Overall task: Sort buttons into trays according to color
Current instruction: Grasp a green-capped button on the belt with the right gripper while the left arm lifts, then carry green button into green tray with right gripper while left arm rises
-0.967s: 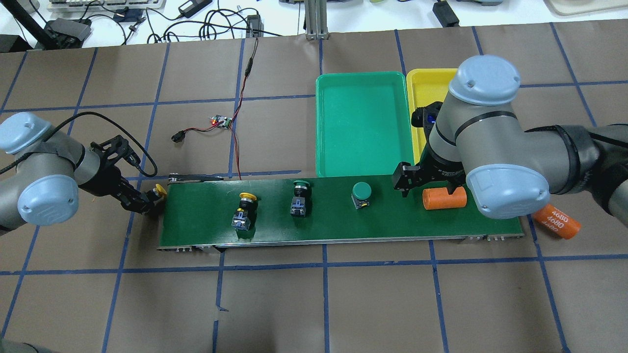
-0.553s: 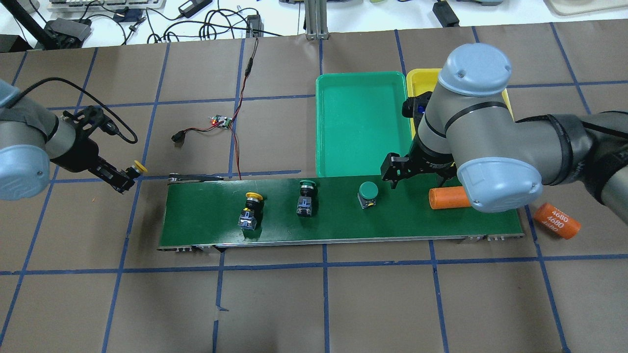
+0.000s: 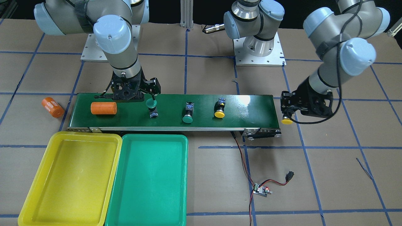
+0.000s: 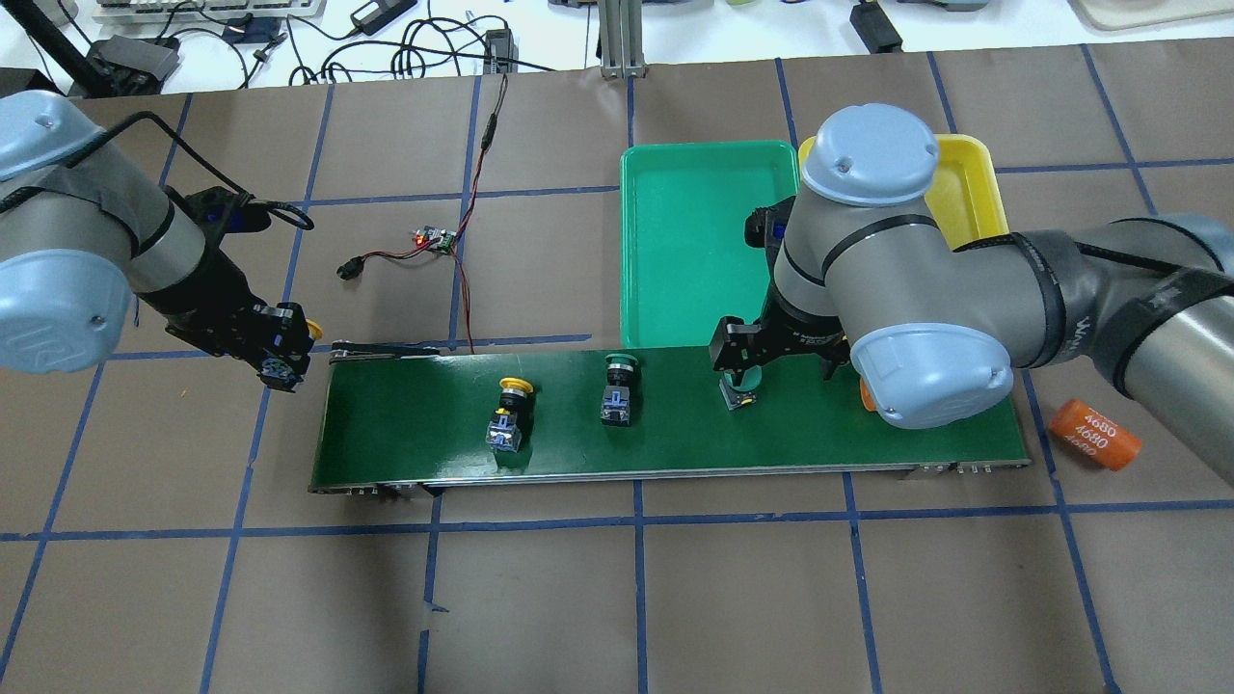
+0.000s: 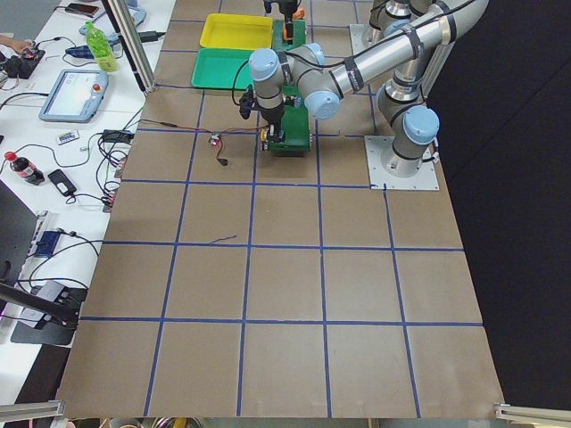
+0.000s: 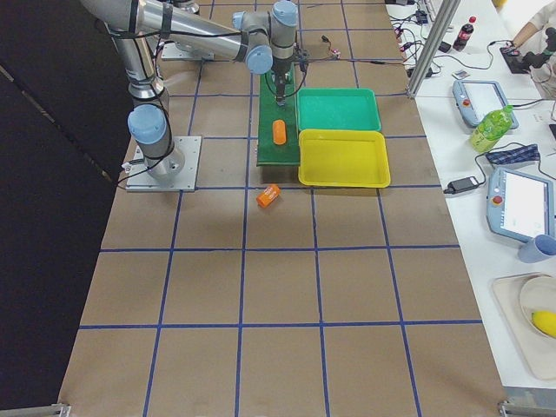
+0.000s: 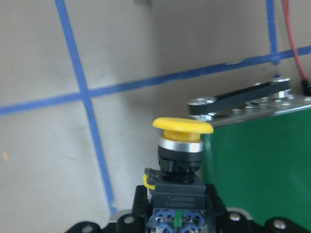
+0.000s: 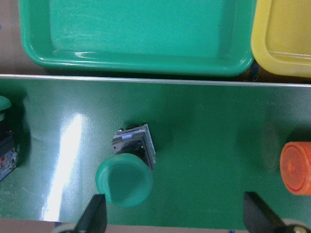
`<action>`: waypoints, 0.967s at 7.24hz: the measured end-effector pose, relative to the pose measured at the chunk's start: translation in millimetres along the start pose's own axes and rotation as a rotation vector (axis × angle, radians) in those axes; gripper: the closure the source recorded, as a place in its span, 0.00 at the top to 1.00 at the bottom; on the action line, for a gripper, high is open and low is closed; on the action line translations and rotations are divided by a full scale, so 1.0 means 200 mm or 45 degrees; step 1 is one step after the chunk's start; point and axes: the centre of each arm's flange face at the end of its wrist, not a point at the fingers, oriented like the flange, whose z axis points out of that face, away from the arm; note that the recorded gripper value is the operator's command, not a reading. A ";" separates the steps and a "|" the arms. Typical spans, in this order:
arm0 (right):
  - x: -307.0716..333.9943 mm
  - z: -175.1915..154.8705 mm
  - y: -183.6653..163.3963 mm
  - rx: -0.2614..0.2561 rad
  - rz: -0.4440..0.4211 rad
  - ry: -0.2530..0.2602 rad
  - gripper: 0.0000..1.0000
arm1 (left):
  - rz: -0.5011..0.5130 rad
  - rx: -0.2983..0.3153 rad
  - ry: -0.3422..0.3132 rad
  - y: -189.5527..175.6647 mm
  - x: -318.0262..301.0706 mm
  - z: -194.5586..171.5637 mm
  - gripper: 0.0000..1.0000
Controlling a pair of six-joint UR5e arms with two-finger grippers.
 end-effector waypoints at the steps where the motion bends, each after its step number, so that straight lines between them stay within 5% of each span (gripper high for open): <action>1: 0.00 0.01 0.00 -0.006 -0.001 0.001 1.00 | -0.081 -0.039 0.011 0.05 0.07 0.08 0.28; 2: 0.00 0.02 0.00 -0.011 -0.002 0.001 1.00 | -0.127 -0.062 0.016 0.08 0.10 0.13 0.92; 4: 0.00 0.05 -0.01 -0.020 -0.004 0.003 0.93 | -0.144 -0.074 0.020 0.09 0.11 0.16 1.00; 6: 0.00 0.09 -0.03 -0.036 -0.008 0.007 0.45 | -0.144 -0.017 0.002 0.06 0.11 0.05 1.00; 7: 0.01 0.10 -0.04 -0.025 -0.012 0.011 0.33 | -0.142 0.033 -0.017 0.01 0.10 -0.12 1.00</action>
